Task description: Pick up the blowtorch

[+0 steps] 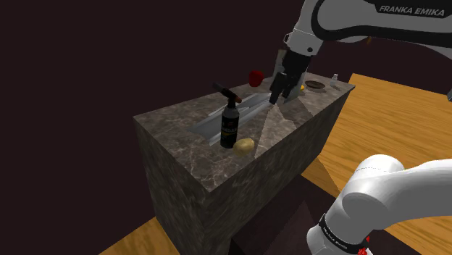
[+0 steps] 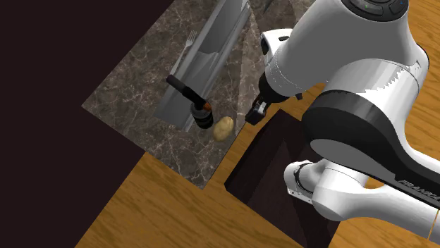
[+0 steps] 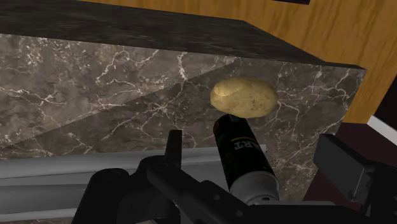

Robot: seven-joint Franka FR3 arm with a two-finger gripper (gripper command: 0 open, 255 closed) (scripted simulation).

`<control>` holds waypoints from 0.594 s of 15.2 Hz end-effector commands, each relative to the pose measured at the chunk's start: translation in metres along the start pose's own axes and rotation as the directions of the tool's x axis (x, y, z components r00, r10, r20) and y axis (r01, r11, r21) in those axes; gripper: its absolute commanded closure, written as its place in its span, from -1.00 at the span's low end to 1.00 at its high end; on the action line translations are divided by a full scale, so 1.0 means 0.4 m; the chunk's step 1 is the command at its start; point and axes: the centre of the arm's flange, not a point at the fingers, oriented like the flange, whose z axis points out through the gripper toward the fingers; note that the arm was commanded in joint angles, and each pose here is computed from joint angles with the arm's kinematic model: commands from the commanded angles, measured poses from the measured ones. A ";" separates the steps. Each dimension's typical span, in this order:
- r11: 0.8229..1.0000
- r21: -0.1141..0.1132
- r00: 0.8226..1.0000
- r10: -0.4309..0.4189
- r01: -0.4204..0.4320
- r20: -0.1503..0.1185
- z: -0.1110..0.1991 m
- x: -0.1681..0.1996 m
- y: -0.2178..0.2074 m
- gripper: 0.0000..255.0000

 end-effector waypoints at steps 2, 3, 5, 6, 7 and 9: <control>1.000 -0.006 1.000 0.011 -0.011 0.007 0.003 0.033 -0.015 -1.00; 1.000 -0.012 1.000 0.023 -0.022 0.014 0.006 0.066 -0.030 -1.00; 0.999 -0.024 0.999 0.045 -0.045 0.027 0.014 0.132 -0.059 -1.00; 0.998 -0.031 0.998 0.057 -0.056 0.034 0.018 0.166 -0.072 -1.00; 0.997 -0.037 0.997 0.068 -0.067 0.040 0.023 0.199 -0.086 -1.00; 0.995 -0.050 0.994 0.091 -0.089 0.053 0.033 0.267 -0.111 -1.00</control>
